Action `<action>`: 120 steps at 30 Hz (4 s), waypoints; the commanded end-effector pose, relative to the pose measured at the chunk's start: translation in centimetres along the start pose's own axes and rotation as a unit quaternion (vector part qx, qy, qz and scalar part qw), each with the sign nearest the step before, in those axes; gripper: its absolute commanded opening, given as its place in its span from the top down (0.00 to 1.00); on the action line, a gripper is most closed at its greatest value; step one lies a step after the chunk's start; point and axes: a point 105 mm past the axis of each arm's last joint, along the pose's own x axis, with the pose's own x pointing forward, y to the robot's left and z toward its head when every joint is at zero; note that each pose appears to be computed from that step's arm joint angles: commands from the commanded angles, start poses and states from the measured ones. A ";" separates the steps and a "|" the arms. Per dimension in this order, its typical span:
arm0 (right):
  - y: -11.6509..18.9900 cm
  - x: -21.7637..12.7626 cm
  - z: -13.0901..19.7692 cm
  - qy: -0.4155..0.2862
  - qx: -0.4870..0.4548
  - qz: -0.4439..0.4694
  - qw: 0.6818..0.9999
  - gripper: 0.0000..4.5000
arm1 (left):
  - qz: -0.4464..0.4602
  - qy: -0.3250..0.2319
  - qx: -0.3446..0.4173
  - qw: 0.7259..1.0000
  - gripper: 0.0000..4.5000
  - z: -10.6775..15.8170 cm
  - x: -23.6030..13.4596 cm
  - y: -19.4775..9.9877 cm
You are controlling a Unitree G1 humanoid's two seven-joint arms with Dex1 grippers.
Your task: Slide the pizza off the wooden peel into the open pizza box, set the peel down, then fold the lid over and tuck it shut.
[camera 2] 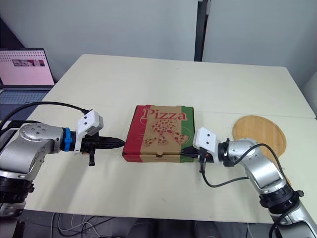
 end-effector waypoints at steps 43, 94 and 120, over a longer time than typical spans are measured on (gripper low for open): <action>-7.2 -1.3 -1.0 0.047 -0.039 -0.173 0.983 0.99 | 0.163 -0.094 -0.029 0.982 1.00 1.9 -0.7 2.2; -2.9 -1.9 -2.3 0.074 0.037 -0.077 0.994 0.99 | 0.143 -0.047 -0.081 0.985 1.00 -3.0 4.0 -2.6; -9.8 -17.9 -5.3 0.163 -0.054 -0.230 0.958 0.99 | 0.319 0.079 -0.076 0.941 1.00 -9.6 -12.2 -0.5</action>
